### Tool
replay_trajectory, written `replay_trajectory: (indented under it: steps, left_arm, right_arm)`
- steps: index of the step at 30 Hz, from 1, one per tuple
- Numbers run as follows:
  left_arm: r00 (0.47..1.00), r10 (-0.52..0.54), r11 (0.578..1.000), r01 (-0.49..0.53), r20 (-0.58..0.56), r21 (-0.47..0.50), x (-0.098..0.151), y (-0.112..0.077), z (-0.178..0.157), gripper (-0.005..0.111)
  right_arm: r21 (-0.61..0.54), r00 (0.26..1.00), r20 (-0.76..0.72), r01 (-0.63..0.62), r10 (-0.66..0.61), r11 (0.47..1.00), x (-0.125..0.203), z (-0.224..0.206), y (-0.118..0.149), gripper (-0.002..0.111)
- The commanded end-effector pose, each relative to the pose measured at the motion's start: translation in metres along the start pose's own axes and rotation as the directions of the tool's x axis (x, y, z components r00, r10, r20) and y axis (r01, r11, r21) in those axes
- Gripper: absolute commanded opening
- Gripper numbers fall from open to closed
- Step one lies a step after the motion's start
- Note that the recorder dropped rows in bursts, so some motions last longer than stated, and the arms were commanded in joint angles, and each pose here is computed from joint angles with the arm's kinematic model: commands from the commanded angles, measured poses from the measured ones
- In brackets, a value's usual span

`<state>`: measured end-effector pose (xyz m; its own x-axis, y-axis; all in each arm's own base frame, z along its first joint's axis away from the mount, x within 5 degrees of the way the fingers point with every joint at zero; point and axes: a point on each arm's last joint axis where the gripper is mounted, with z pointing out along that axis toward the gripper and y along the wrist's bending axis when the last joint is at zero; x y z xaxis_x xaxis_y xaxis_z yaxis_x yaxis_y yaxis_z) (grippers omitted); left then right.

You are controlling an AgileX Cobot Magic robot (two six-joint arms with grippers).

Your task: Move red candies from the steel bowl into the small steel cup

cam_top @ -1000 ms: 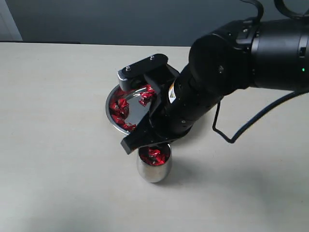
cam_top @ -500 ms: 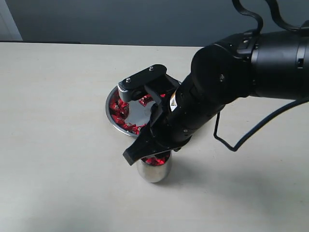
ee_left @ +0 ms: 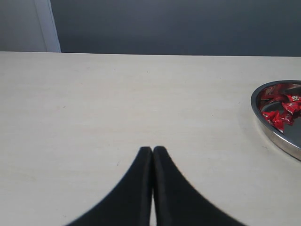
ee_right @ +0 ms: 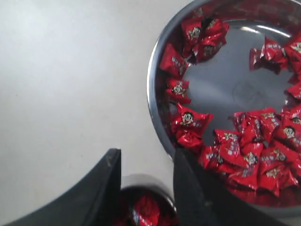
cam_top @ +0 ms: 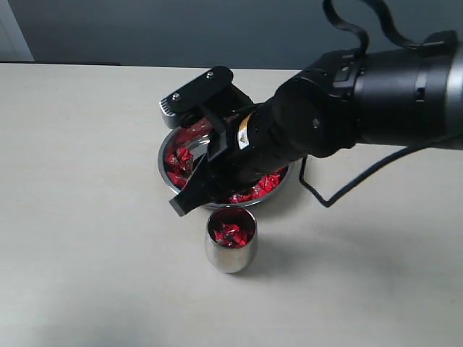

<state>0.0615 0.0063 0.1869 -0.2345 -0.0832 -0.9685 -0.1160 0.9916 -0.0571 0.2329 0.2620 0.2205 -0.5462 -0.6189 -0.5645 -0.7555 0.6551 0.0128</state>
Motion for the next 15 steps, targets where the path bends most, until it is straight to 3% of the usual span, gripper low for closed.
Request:
replay_trajectory:
  steps: [1, 3, 7, 10, 15]
  left_arm:
    - [1.0, -0.001, 1.0, 0.001, 0.006, 0.005, 0.0, 0.0, 0.0, 0.0]
    - [1.0, -0.001, 1.0, 0.001, 0.006, 0.005, 0.0, 0.0, 0.0, 0.0]
    - [1.0, -0.001, 1.0, 0.001, 0.006, 0.005, 0.0, 0.0, 0.0, 0.0]
    - [1.0, -0.001, 1.0, 0.001, 0.006, 0.005, 0.0, 0.0, 0.0, 0.0]
    - [1.0, -0.001, 1.0, 0.001, 0.006, 0.005, 0.0, 0.0, 0.0, 0.0]
  right_arm:
    - [0.027, 1.0, -0.007, 0.001, -0.001, 1.0, -0.012, 0.03, -0.012, 0.037]
    - [0.073, 0.989, -0.007, -0.148, 0.149, 0.986, -0.02, 0.046, -0.045, 0.037]
    - [0.126, 0.964, -0.012, -0.263, 0.267, 0.956, -0.021, 0.055, -0.088, 0.037]
    - [0.143, 0.962, -0.072, -0.253, 0.265, 0.957, -0.014, 0.063, -0.093, 0.037]
    - [0.141, 0.966, -0.021, -0.254, 0.259, 0.957, -0.017, 0.083, -0.097, 0.037]
